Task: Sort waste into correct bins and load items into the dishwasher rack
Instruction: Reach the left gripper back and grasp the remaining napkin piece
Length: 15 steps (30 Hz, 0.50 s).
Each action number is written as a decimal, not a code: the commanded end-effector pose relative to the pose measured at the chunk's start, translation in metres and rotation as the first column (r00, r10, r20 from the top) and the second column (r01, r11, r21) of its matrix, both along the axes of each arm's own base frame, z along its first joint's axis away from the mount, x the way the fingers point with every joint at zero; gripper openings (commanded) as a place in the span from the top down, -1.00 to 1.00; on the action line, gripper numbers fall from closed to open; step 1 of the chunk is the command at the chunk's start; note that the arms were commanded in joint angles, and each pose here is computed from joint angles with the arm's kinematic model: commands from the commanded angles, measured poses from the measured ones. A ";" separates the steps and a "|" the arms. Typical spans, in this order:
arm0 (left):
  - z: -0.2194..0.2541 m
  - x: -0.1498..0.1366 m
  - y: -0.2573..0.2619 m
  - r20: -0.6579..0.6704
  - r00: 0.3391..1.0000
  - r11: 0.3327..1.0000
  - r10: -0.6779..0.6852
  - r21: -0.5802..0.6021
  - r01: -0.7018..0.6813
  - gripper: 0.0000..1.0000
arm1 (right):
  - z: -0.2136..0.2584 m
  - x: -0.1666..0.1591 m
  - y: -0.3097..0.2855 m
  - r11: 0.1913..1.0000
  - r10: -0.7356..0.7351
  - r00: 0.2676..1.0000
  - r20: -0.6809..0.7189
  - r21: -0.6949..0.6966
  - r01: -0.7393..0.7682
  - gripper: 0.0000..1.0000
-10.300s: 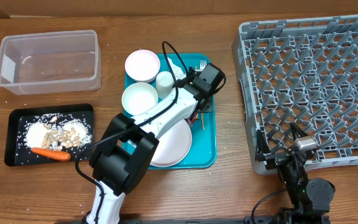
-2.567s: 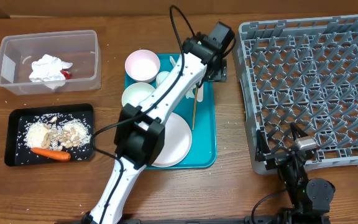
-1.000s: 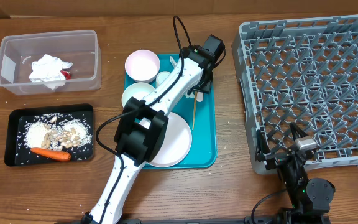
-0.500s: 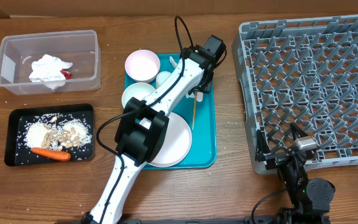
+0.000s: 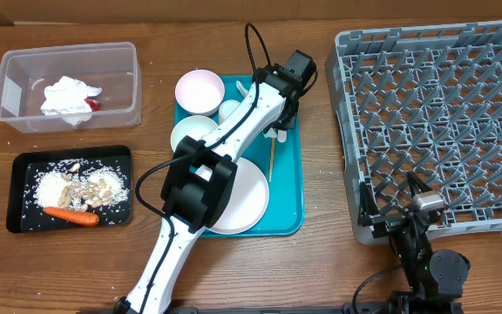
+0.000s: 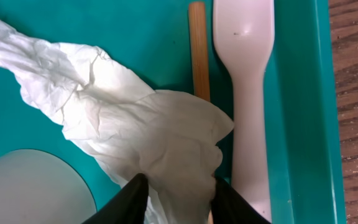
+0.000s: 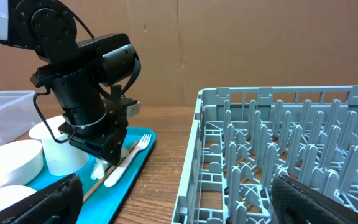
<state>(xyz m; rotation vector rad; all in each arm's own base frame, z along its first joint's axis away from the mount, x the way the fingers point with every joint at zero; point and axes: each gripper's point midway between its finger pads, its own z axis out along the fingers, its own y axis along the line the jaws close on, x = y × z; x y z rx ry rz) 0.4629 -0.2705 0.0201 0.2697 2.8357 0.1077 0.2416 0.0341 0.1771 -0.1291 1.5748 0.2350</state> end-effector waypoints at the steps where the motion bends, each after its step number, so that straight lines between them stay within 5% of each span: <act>1: -0.008 -0.001 0.003 -0.008 1.000 1.000 -0.011 0.025 0.011 0.33 | -0.002 0.000 -0.002 1.000 -0.007 1.000 0.004 -0.001 0.007 -1.00; 15: 0.050 0.017 -0.010 0.076 0.996 0.999 -0.040 -0.021 0.042 0.92 | -0.002 0.000 -0.002 1.000 -0.007 1.000 0.004 -0.001 0.007 -1.00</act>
